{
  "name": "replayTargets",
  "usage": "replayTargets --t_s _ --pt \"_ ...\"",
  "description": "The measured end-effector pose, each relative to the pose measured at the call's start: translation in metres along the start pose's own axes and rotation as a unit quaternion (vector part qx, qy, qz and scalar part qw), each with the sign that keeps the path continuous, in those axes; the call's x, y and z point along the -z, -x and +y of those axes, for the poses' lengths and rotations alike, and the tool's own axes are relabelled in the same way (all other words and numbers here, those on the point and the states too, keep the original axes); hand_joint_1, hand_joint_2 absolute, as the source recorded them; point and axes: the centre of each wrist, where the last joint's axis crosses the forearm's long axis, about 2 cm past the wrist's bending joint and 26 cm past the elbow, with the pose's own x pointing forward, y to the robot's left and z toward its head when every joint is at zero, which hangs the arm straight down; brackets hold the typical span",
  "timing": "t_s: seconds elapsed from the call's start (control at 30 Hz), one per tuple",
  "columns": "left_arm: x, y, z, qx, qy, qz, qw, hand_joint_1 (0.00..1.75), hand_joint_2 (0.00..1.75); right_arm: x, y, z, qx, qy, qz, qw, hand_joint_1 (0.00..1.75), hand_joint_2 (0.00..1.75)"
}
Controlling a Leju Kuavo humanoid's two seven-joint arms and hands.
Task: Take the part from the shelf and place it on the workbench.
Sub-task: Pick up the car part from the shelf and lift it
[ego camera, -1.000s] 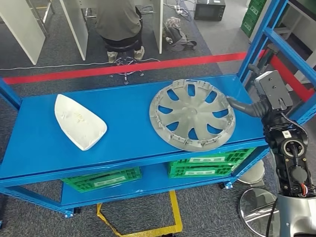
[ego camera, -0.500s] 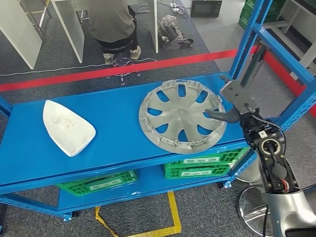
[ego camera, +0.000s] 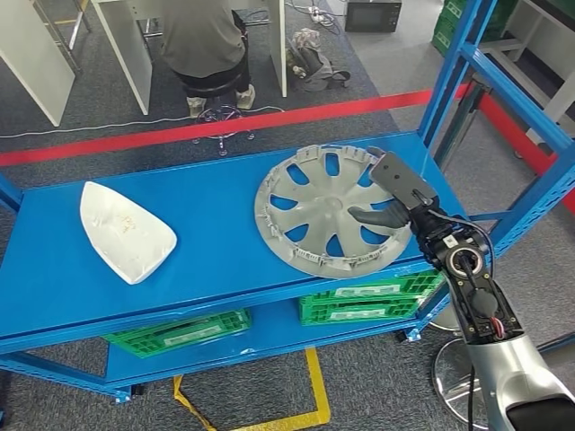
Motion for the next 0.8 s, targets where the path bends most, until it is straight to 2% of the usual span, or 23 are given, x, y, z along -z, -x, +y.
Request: replayTargets --t_s 0.33,0.57,0.8 --pt "0.0 0.001 0.001 -0.013 -0.002 -0.006 1.0 0.0 0.0 0.006 -0.014 0.01 -0.039 -0.019 -0.006 0.999 0.0 1.75" --pt "-0.001 0.002 0.001 -0.016 -0.002 -0.007 1.0 0.0 0.0 0.001 -0.034 0.021 -0.052 -0.039 -0.022 0.998 0.0 1.75" --pt "-0.001 0.003 0.0 -0.025 -0.005 -0.008 1.0 0.0 0.0 -0.007 -0.039 0.039 -0.086 -0.057 -0.016 0.994 0.0 1.75"
